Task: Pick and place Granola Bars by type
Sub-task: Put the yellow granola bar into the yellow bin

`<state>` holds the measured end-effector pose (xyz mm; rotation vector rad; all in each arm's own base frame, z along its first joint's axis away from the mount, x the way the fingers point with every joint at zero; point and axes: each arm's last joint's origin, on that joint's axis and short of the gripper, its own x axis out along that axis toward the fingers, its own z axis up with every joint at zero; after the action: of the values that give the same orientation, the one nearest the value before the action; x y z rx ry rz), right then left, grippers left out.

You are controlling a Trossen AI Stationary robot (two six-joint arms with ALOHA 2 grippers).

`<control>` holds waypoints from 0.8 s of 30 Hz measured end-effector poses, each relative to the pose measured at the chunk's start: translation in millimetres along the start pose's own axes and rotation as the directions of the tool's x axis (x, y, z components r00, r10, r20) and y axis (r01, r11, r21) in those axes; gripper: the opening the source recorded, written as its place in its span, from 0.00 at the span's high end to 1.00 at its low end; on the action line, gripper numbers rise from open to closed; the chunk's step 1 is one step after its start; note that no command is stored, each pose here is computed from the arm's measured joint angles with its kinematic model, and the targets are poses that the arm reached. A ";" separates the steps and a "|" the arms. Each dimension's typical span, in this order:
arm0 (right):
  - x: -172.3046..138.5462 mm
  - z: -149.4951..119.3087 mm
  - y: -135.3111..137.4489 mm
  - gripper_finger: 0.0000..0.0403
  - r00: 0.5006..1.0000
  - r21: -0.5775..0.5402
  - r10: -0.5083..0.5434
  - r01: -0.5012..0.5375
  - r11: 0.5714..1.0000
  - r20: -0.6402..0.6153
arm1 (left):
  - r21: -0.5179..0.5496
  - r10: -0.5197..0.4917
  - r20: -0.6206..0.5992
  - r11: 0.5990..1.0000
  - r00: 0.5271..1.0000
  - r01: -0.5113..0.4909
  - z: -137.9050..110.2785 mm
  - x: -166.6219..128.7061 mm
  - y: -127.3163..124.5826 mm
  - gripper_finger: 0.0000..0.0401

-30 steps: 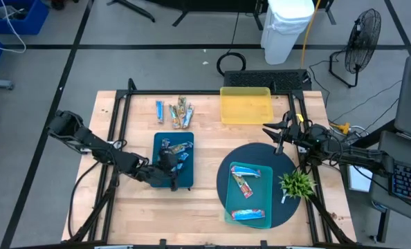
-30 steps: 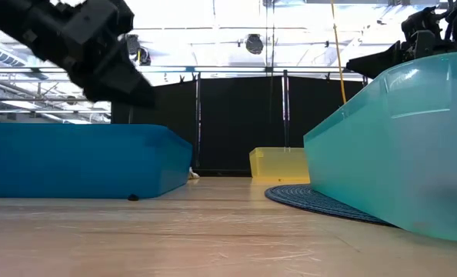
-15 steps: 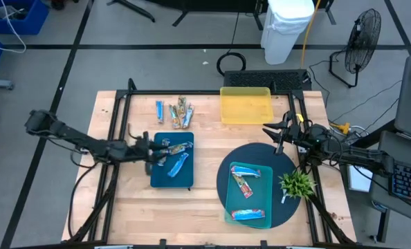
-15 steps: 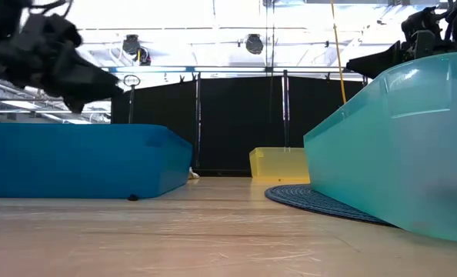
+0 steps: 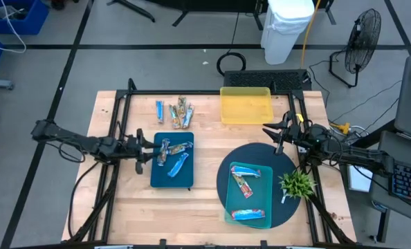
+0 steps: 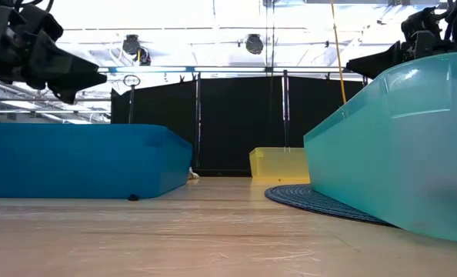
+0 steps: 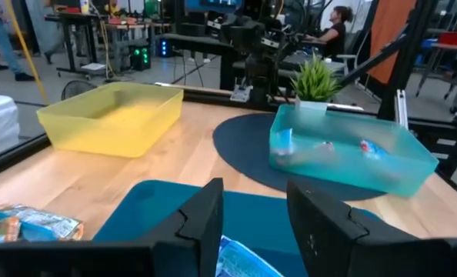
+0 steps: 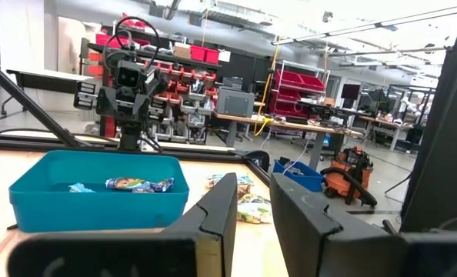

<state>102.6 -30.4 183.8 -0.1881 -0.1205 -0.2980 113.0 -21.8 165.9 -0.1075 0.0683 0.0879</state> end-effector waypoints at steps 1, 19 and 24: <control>0.0 0.0 0.0 0.82 1.000 0.000 0.000 0.000 1.000 0.000 | 0.001 -0.001 -0.001 1.000 1.000 0.001 -0.2 -1.8 0.7 0.63; 0.0 0.0 0.0 0.82 1.000 0.000 0.000 0.000 1.000 0.000 | 0.087 -0.137 0.046 0.987 0.990 0.132 4.0 -16.0 7.2 0.63; 0.0 0.0 0.0 0.82 1.000 0.000 0.000 0.000 1.000 0.000 | 0.090 -0.094 0.042 0.992 0.995 0.090 3.8 -14.6 11.5 0.63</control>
<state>102.6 -30.4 183.8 -0.1883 -0.1209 -0.2980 97.7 -11.2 169.5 -0.0202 0.0206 -0.0048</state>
